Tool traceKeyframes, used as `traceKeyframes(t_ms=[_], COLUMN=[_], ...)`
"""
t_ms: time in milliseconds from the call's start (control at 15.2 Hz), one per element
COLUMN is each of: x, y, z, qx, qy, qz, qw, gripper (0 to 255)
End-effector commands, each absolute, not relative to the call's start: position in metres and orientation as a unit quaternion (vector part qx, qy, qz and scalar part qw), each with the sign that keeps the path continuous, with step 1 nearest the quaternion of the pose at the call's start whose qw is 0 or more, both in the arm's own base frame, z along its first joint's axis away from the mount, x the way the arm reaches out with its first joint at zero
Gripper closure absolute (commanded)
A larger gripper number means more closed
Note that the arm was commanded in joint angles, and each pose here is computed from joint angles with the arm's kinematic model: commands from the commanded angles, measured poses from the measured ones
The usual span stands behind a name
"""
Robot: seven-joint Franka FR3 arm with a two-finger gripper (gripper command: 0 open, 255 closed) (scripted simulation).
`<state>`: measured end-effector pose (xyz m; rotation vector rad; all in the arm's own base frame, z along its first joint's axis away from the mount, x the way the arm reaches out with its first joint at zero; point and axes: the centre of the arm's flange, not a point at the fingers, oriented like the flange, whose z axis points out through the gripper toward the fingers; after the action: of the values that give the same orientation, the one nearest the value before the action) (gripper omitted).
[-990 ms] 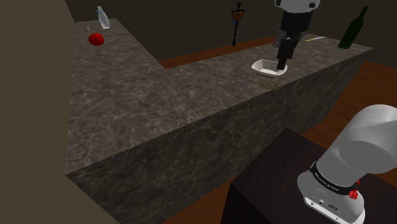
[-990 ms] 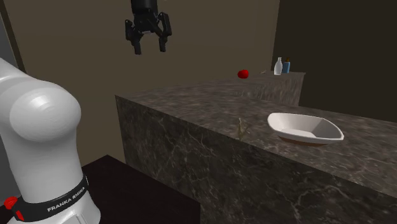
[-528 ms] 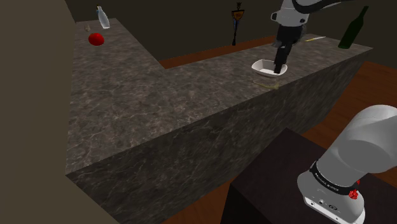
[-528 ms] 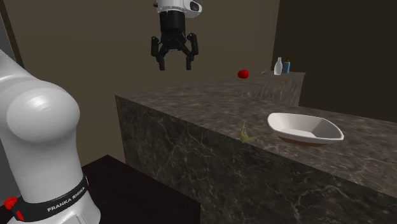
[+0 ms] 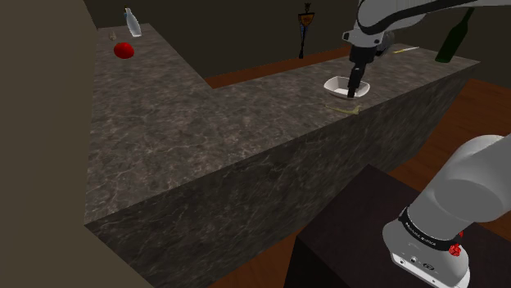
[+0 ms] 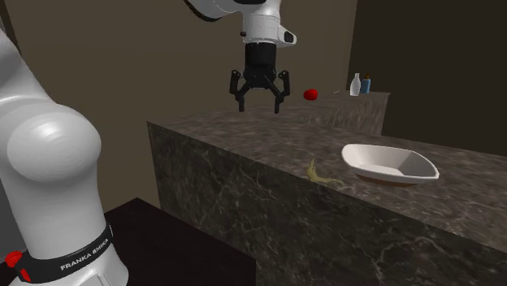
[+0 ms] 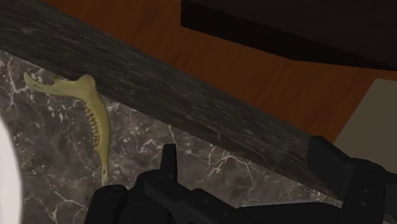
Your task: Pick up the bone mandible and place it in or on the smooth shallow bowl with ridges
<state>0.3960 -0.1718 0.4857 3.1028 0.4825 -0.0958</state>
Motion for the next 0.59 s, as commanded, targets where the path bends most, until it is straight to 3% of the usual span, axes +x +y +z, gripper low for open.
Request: traceKeyframes(t_ms=[0,528], x=[0.406,0.457], y=[-0.191,-0.266], z=[0.470,0.405], qx=[0.986,0.981], qy=[0.161,0.187], qz=[-0.031,-0.034], qw=[-0.005,-0.030], gripper=[0,0])
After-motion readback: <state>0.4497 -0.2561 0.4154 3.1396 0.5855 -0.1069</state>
